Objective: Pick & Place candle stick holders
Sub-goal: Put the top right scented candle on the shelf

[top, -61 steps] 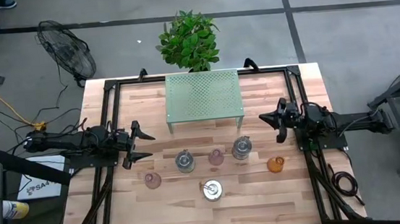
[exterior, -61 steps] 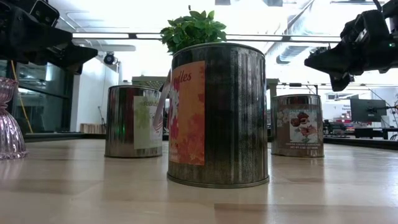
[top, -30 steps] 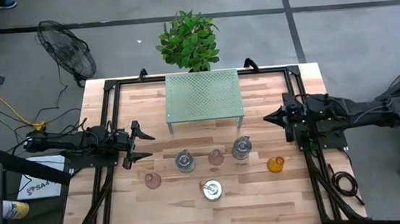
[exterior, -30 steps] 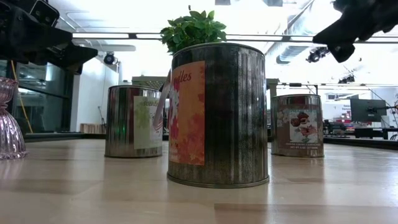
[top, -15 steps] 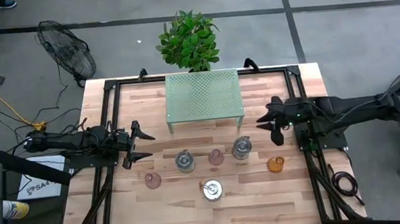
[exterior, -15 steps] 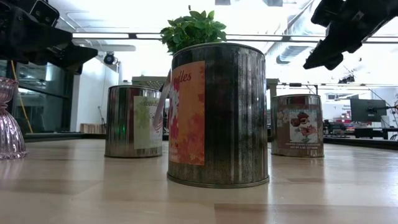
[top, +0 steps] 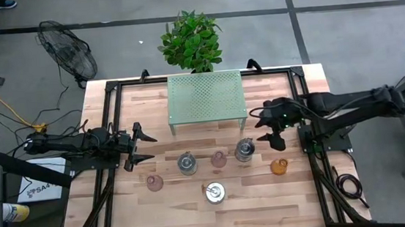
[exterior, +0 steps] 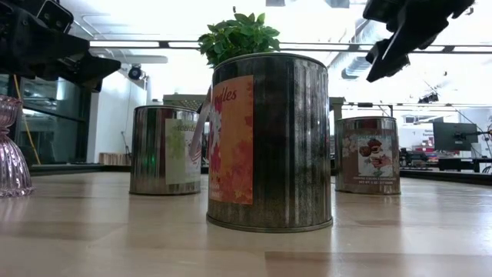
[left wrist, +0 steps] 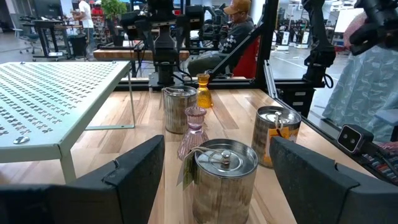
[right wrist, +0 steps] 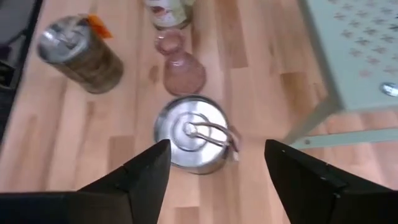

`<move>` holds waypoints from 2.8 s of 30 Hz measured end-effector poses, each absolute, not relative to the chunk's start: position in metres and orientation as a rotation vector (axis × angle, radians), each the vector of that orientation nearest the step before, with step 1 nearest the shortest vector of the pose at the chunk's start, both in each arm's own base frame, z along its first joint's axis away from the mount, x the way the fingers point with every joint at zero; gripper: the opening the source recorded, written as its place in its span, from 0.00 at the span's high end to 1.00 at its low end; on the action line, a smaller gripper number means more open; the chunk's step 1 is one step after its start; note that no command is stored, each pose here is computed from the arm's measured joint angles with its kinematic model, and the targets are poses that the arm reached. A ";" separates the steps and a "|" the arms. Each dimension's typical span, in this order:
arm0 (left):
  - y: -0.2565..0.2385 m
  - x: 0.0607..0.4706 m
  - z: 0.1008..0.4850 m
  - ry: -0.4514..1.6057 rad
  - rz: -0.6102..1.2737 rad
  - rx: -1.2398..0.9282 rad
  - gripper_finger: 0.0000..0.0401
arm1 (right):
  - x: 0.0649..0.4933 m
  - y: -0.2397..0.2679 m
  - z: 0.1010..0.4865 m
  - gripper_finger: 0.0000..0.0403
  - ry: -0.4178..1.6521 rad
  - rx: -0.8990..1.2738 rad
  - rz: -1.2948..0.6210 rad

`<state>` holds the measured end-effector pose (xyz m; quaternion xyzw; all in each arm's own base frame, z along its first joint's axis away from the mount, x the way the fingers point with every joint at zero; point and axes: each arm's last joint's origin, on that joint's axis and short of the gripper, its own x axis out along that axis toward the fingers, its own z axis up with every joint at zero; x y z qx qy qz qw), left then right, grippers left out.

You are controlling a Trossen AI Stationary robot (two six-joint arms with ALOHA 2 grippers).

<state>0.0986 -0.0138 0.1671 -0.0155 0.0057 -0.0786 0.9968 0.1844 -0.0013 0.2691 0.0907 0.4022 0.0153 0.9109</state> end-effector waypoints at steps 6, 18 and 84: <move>-0.014 0.099 0.167 0.012 -0.157 -0.031 0.28 | 0.197 -0.003 0.272 0.37 0.834 0.231 -0.020; -0.014 0.099 0.167 0.012 -0.157 -0.031 0.28 | 0.221 0.006 0.247 0.24 1.202 0.132 -0.118; -0.014 0.099 0.167 0.012 -0.157 -0.031 0.28 | 0.285 0.028 0.227 0.13 1.340 0.071 0.059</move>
